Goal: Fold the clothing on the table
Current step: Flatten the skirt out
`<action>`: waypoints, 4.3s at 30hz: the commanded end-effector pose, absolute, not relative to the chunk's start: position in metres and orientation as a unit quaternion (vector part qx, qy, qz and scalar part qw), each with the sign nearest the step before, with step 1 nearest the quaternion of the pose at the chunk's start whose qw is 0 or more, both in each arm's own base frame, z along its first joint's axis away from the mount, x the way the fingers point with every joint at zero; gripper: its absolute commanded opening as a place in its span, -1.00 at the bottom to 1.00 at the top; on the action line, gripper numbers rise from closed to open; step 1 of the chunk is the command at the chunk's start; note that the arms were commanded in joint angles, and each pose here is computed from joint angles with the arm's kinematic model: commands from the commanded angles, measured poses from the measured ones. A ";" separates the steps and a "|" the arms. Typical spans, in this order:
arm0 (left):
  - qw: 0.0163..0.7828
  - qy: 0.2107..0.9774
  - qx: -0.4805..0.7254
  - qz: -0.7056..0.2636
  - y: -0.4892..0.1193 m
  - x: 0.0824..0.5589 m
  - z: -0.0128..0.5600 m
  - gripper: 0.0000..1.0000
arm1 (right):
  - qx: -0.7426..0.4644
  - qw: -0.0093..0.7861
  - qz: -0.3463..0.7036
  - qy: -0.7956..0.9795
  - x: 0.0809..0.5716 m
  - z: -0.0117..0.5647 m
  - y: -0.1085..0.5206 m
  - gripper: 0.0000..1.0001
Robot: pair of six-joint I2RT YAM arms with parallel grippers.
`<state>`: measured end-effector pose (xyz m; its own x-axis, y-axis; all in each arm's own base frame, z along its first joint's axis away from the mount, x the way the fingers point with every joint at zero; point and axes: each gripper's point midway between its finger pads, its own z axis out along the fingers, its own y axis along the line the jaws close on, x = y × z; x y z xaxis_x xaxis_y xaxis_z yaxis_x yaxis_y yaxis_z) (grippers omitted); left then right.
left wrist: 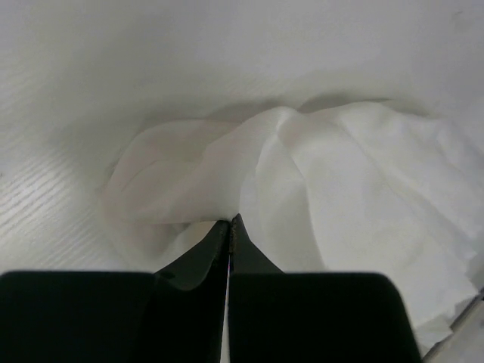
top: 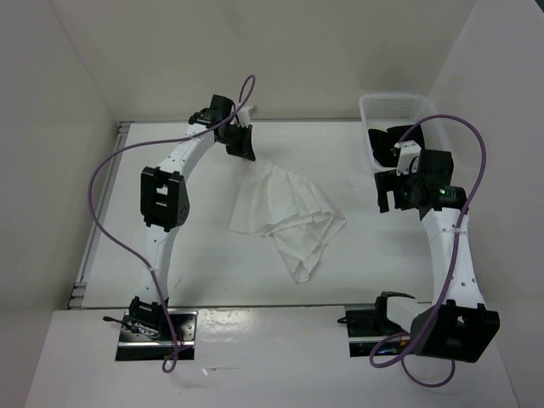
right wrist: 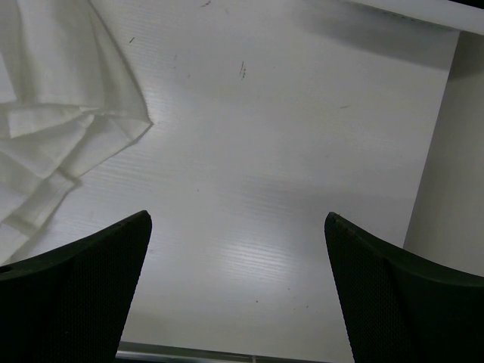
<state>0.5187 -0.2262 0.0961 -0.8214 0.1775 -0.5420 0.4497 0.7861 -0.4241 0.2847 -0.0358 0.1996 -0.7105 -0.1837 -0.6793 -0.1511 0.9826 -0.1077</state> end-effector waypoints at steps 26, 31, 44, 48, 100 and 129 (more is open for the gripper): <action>0.063 0.838 0.434 -0.324 -0.167 0.218 0.151 0.53 | -0.131 0.429 0.037 0.893 0.286 0.231 -0.007 0.98; 0.252 0.853 0.379 -0.256 -0.141 0.272 0.233 1.00 | -0.138 0.425 0.038 0.894 0.288 0.229 -0.005 0.98; 0.145 0.940 0.166 -0.262 -0.099 0.276 0.163 1.00 | -0.138 0.419 0.034 0.897 0.294 0.225 -0.006 0.98; 0.099 0.958 0.126 -0.237 -0.084 0.282 0.151 1.00 | -0.137 0.410 0.040 0.901 0.299 0.218 -0.004 0.98; 0.087 0.963 0.161 -0.197 -0.075 0.271 0.155 0.98 | -0.315 0.350 0.097 0.877 0.310 0.198 0.116 0.98; 0.328 0.938 -0.026 -0.105 0.015 0.281 0.252 0.98 | -0.527 0.417 0.081 0.736 0.465 0.166 0.406 0.98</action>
